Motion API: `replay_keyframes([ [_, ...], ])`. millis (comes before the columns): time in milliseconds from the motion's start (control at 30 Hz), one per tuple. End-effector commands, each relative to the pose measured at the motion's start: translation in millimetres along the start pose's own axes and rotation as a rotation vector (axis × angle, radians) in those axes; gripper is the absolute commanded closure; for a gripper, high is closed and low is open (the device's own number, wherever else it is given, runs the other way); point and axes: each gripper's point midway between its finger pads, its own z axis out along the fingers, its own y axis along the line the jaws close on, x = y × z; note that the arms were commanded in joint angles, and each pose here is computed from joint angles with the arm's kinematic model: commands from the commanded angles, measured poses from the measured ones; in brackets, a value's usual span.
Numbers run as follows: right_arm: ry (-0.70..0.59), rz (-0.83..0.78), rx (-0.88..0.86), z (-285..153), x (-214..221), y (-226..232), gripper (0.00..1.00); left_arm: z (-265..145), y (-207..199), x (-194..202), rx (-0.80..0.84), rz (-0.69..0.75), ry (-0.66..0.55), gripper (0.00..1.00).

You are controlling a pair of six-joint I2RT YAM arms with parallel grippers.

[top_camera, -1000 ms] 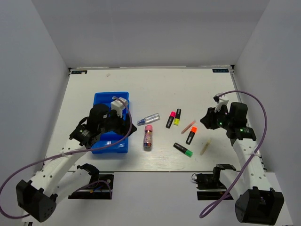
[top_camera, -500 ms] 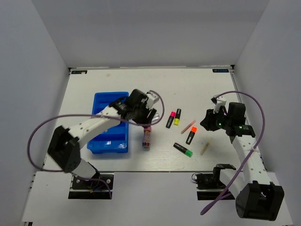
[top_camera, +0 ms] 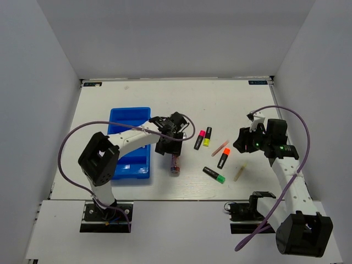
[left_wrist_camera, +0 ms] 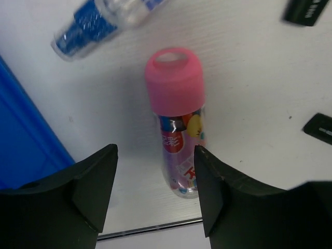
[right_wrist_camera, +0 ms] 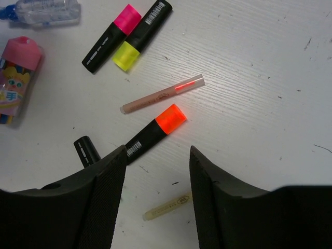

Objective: Sort the stationery into containers
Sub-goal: Pick up the stationery from the center of the board.

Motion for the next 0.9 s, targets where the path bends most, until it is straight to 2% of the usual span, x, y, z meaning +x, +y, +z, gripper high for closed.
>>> replay_keyframes([
  [0, -0.040, -0.035, 0.007, -7.8, -17.7, 2.4, 0.44, 1.9, -13.1, 10.9, 0.004, -0.176, -0.013, 0.29],
  [167, -0.040, -0.032, 0.009, -9.1, -18.6, 3.0, 0.43, 23.2, -17.3, 28.7, -0.036, -0.221, 0.042, 0.29],
  [367, -0.043, -0.035, 0.016, -10.6, -17.3, 3.1, 0.42, 47.5, -23.4, 32.9, -0.032, -0.254, 0.043, 0.29],
  [433, -0.043, -0.034, 0.017, -11.1, -17.8, 3.1, 0.42, 51.9, -17.9, 34.8, -0.066, -0.259, 0.032, 0.33],
  [467, -0.041, -0.034, 0.017, -11.0, -16.8, 3.1, 0.42, 53.8, -16.7, 37.9, -0.076, -0.253, 0.036, 0.36],
  [600, -0.050, -0.038, 0.014, -12.4, -18.6, 4.7, 0.42, 61.1, -6.4, 49.3, -0.111, -0.236, 0.053, 0.82],
  [633, -0.051, -0.038, 0.014, -12.7, -18.9, 4.7, 0.42, 59.0, -7.5, 47.3, -0.104, -0.232, 0.047, 1.00],
  [700, -0.052, -0.039, 0.016, -12.8, -18.8, 4.4, 0.42, 47.0, -10.7, 39.9, -0.094, -0.189, 0.037, 1.00],
  [733, -0.057, -0.043, 0.012, -12.8, -19.8, 5.2, 0.39, 29.4, -24.5, 16.8, -0.051, -0.157, -0.021, 1.00],
  [800, -0.049, -0.046, 0.009, -11.9, -18.3, 4.8, 0.15, 3.7, -31.1, 7.0, -0.025, -0.056, -0.047, 1.00],
  [833, -0.049, -0.048, -0.005, -12.5, -18.1, 7.4, 0.10, -23.7, -47.8, -26.8, 0.032, -0.001, -0.128, 1.00],
  [867, -0.046, -0.051, -0.005, -12.8, -17.3, 7.6, 0.10, -37.1, -34.5, -23.2, -0.001, 0.070, -0.087, 1.00],
])
